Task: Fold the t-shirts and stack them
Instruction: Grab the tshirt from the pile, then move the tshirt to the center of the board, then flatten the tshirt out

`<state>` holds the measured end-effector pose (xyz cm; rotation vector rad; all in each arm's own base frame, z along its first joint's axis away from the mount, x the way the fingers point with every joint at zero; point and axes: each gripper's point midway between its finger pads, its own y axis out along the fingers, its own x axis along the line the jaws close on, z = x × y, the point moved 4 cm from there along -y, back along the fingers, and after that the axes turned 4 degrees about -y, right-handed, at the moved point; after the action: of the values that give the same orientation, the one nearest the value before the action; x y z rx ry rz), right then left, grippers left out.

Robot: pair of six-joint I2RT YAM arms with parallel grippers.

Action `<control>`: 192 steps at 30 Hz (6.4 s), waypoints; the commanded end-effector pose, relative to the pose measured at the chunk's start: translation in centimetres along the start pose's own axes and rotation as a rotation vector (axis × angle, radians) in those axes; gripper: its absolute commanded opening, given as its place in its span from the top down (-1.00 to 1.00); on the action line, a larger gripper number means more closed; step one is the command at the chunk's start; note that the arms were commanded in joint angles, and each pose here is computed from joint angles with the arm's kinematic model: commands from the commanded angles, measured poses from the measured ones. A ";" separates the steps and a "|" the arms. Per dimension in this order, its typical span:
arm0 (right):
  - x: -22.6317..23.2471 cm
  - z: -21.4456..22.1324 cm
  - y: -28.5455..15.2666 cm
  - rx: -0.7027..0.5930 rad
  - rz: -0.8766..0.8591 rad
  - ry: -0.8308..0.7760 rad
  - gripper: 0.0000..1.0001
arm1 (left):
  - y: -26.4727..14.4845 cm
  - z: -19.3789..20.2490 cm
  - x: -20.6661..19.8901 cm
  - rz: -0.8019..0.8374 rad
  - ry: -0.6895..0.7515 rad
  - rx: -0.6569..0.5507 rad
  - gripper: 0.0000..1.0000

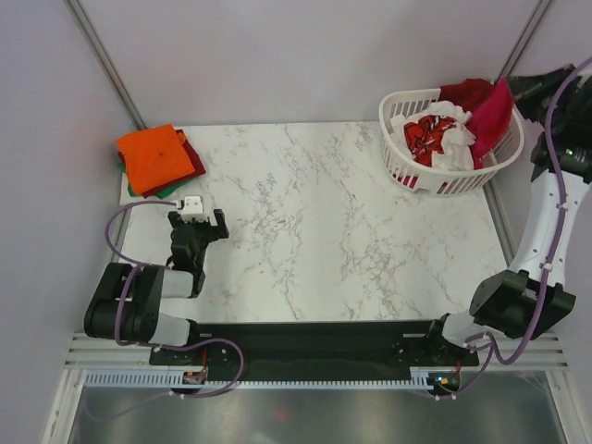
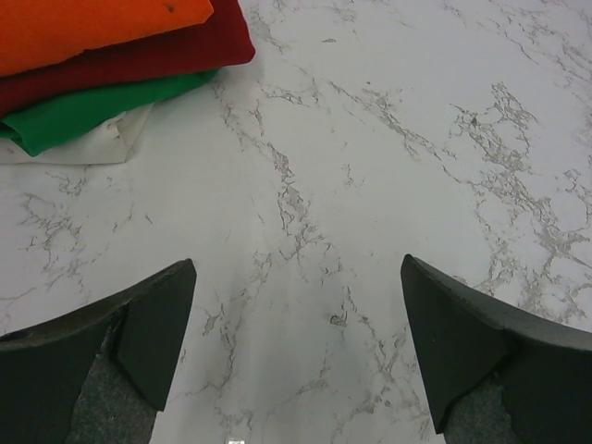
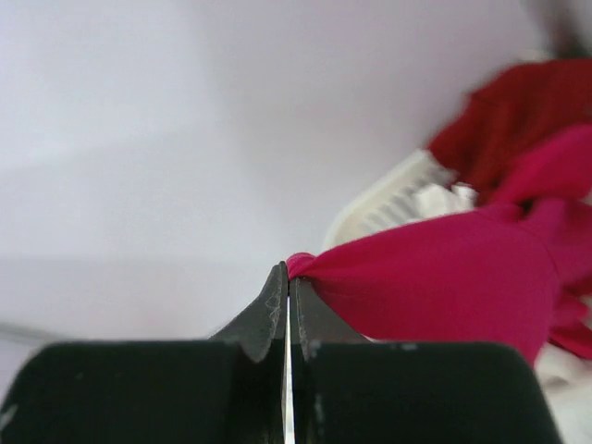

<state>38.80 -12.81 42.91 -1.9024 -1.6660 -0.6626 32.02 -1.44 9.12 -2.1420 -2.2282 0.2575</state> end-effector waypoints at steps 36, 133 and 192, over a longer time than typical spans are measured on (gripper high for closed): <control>36.0 -11.5 -46.9 -0.880 -1.608 -0.292 1.00 | -3.7 -23.4 -13.3 0.816 -0.596 0.277 -1.00; 8.3 9.2 9.7 -0.082 0.494 -0.744 1.00 | -10.6 -13.8 -7.5 0.412 -0.276 0.403 -1.00; 1.6 32.9 -18.3 0.760 -0.034 -0.487 -0.94 | -6.7 5.1 -12.9 -0.050 -0.196 0.822 0.95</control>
<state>24.16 10.67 22.16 -1.6456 -1.9062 0.4531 23.44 -13.92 5.20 -1.5681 -1.7332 1.1818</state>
